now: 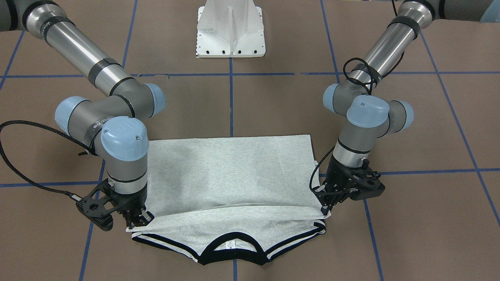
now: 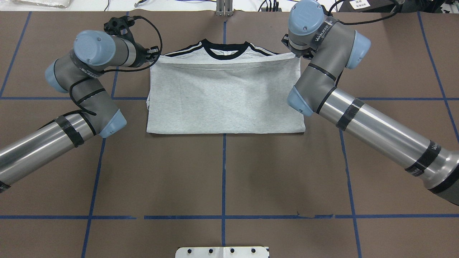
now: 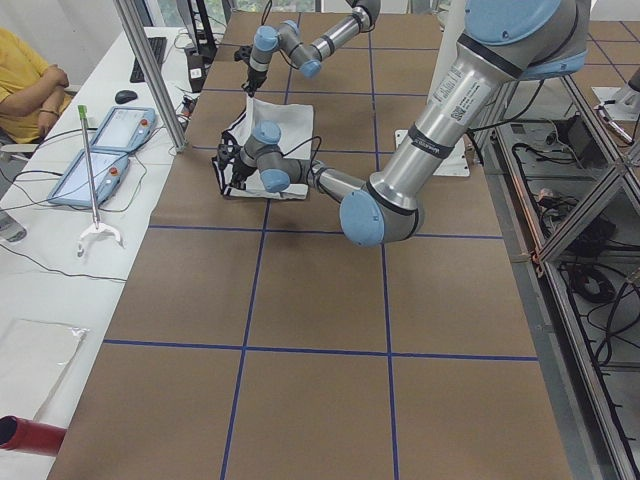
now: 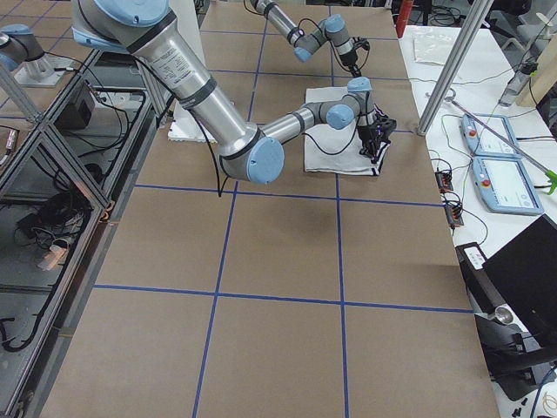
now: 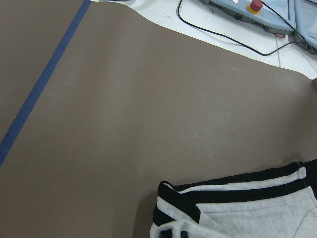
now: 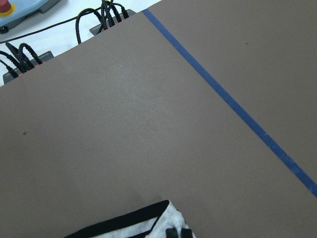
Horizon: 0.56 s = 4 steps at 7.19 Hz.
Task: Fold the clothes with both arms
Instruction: 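Lay the hem down at the collar and open both grippers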
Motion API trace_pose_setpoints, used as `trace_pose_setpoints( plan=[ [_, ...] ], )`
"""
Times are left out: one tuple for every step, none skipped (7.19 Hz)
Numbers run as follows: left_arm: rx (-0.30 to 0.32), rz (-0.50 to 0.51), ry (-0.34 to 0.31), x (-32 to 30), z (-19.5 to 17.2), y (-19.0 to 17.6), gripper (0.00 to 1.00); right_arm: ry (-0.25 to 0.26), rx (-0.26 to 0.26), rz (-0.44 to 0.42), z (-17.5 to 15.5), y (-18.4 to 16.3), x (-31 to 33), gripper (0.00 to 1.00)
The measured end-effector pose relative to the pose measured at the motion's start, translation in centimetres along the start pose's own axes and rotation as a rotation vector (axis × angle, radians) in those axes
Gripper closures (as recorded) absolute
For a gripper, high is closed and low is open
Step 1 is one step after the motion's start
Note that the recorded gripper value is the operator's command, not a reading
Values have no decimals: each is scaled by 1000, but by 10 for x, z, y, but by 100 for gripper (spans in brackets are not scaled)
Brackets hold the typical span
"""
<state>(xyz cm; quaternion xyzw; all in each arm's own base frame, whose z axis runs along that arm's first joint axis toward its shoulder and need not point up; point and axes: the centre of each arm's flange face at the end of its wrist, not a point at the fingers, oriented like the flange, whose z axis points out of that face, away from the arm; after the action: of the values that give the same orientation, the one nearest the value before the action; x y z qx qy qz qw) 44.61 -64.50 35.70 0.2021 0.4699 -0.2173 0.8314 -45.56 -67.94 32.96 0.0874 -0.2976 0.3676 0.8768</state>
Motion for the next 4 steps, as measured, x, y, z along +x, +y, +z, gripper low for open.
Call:
trace_pose_setpoints(
  plan=[
    [4, -2, -1, -1, -1, -3, 58, -4, 1, -1, 2, 0, 0, 53],
    [11, -6, 0, -3, -2, -8, 56, -9, -1, -2, 1, 0, -1, 51],
    [17, -10, 3, -5, -3, -13, 50, -17, -3, -1, -2, 0, -2, 50],
    [20, -13, 5, -6, -4, -15, 50, -28, -4, 1, -6, 0, -3, 49]
  ],
)
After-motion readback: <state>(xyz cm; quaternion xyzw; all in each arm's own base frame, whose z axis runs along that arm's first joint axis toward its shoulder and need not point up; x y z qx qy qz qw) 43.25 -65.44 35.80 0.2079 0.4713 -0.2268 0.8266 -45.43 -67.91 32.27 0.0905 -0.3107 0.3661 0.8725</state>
